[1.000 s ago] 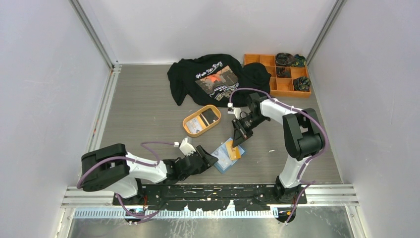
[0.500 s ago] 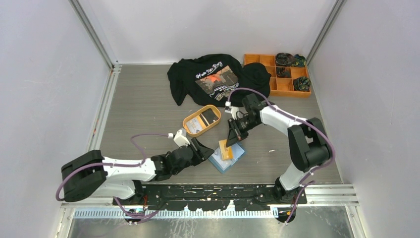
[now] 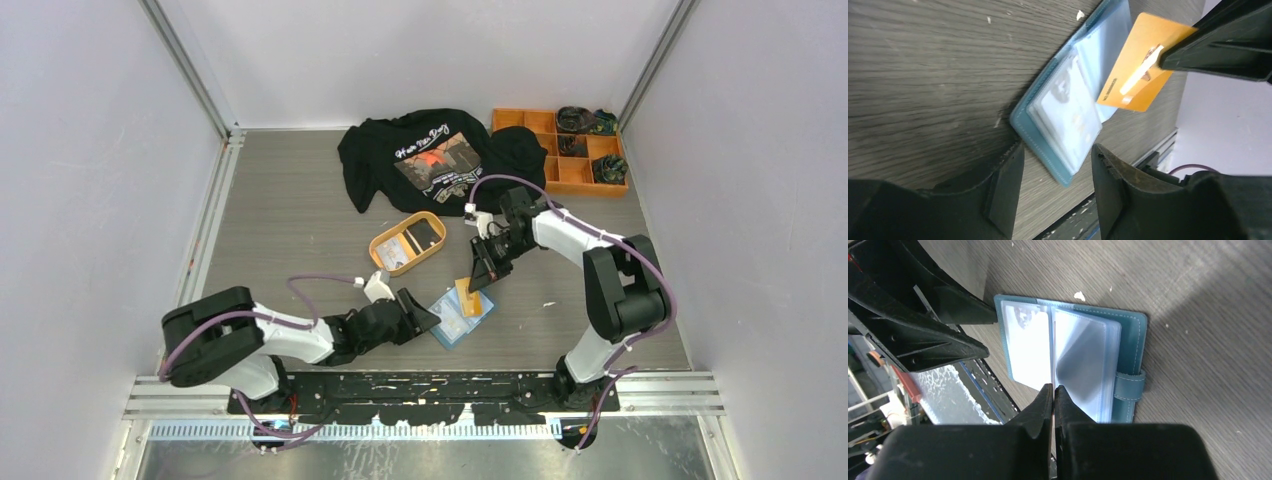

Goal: Put the credit cards into the card holder
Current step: Insert the credit card into the card holder.

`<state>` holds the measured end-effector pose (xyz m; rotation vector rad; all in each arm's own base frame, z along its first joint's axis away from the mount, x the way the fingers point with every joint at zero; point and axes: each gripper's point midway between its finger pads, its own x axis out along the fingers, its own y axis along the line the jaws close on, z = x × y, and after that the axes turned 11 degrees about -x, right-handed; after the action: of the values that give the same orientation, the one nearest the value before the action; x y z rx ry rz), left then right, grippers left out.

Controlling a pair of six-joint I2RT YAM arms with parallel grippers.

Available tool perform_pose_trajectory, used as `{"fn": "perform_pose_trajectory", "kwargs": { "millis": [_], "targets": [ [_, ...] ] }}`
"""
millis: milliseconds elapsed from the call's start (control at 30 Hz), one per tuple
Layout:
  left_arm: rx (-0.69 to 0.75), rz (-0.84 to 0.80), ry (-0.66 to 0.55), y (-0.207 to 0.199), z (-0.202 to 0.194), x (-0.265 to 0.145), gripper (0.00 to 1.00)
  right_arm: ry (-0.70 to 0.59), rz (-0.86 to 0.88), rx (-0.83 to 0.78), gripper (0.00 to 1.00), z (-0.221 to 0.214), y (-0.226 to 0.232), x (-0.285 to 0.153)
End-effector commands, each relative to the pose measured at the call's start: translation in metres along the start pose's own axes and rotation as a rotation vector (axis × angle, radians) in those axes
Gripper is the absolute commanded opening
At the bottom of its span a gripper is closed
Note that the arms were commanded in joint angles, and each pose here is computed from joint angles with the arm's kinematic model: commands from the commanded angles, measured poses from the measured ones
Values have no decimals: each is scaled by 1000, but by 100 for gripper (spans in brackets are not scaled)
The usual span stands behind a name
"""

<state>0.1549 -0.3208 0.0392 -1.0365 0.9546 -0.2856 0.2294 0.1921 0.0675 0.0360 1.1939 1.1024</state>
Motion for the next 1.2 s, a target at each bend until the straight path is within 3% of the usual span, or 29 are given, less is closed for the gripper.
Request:
{"fn": "perform_pose_trajectory", "kwargs": {
  "millis": [0, 333, 600, 900, 1167],
  "targets": [
    [-84, -62, 26, -20, -8, 12, 52, 9, 57, -16, 2, 6, 8, 0],
    [-85, -34, -39, -14, 6, 15, 48, 14, 161, 50, 2, 7, 23, 7],
    [-6, -23, -67, -20, 27, 12, 47, -31, 45, 109, 1, 13, 10, 9],
    [210, -141, 48, -42, 14, -16, 51, -263, 26, 197, 1, 16, 16, -15],
    [115, -150, 120, -35, -2, -10, 51, -199, 34, 271, 1, 4, 4, -14]
  ]
}}
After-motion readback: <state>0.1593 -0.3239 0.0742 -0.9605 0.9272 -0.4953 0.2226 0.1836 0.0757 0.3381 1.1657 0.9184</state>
